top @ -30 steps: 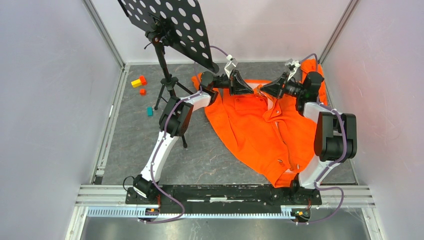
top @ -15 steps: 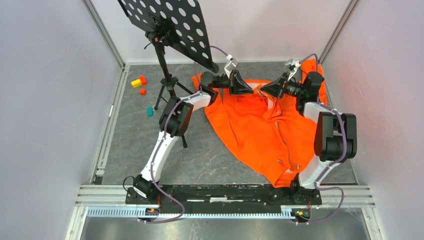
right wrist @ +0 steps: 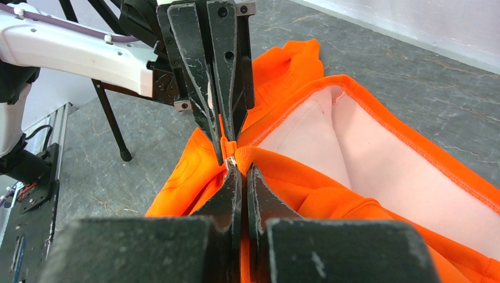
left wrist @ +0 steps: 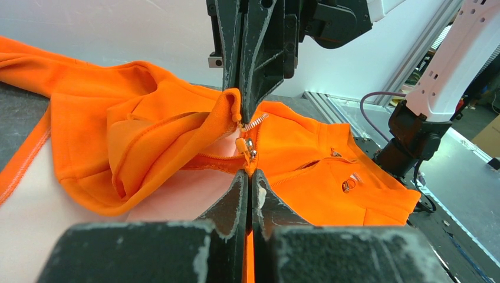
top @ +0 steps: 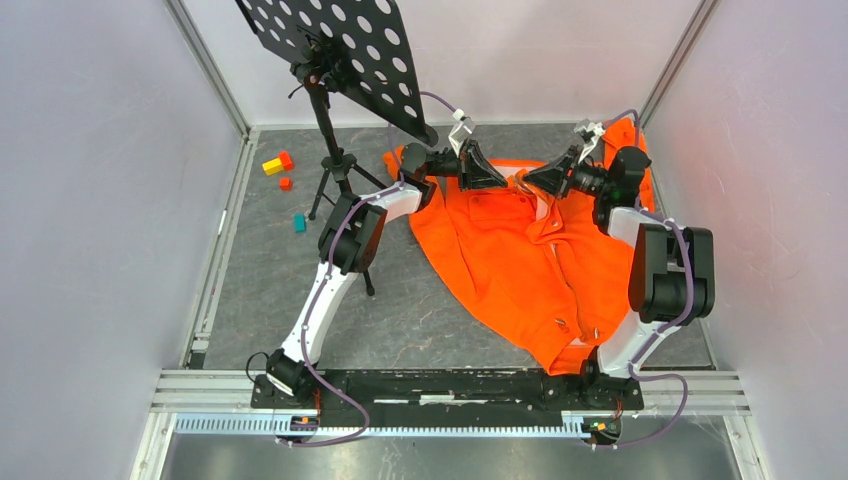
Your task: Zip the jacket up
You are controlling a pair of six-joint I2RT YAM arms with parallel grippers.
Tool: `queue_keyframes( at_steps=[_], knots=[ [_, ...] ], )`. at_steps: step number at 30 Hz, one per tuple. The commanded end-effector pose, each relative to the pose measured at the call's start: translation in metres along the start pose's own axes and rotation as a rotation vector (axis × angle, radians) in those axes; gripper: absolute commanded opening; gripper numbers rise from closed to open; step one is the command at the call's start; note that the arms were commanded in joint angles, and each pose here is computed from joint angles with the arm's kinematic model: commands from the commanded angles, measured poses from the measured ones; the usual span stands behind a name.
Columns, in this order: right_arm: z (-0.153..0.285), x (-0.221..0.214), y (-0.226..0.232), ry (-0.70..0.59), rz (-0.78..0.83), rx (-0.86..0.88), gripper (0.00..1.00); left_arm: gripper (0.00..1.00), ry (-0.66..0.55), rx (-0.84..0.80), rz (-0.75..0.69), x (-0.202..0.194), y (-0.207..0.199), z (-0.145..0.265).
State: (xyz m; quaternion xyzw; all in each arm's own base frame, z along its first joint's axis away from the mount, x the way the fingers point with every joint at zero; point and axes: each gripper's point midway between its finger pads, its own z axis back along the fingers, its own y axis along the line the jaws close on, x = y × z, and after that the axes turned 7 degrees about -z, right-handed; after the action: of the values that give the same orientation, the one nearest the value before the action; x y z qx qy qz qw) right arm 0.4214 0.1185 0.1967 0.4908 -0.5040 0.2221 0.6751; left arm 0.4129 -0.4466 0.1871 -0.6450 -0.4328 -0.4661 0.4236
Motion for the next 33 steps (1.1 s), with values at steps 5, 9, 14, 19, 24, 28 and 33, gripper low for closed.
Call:
queue_keyframes(
  at_steps=[5, 9, 14, 19, 24, 28, 33],
  knots=[
    [-0.010, 0.001, 0.001, 0.023, 0.047, 0.014, 0.00, 0.02, -0.020, -0.035, -0.069, 0.019, -0.008, -0.003],
    [-0.010, 0.002, 0.001, 0.020, 0.047, 0.013, 0.00, 0.02, -0.019, -0.039, -0.072, 0.020, -0.009, -0.003],
    [-0.010, 0.004, 0.004, 0.012, 0.048, 0.020, 0.00, 0.02, -0.020, -0.043, -0.070, 0.020, -0.011, -0.004],
    [-0.010, 0.011, 0.013, -0.016, 0.052, 0.047, 0.00, 0.02, -0.019, -0.046, -0.065, 0.018, -0.011, -0.006],
    [-0.011, 0.010, 0.016, -0.018, 0.048, 0.061, 0.00, 0.02, -0.016, -0.049, -0.063, 0.017, -0.011, -0.007],
    [-0.013, 0.008, 0.015, -0.014, 0.045, 0.065, 0.00, 0.02, -0.016, -0.052, -0.070, 0.020, -0.012, -0.008],
    [-0.007, 0.011, 0.011, -0.026, 0.045, 0.042, 0.00, 0.02, -0.013, -0.052, -0.072, 0.019, -0.013, -0.007]
  ],
)
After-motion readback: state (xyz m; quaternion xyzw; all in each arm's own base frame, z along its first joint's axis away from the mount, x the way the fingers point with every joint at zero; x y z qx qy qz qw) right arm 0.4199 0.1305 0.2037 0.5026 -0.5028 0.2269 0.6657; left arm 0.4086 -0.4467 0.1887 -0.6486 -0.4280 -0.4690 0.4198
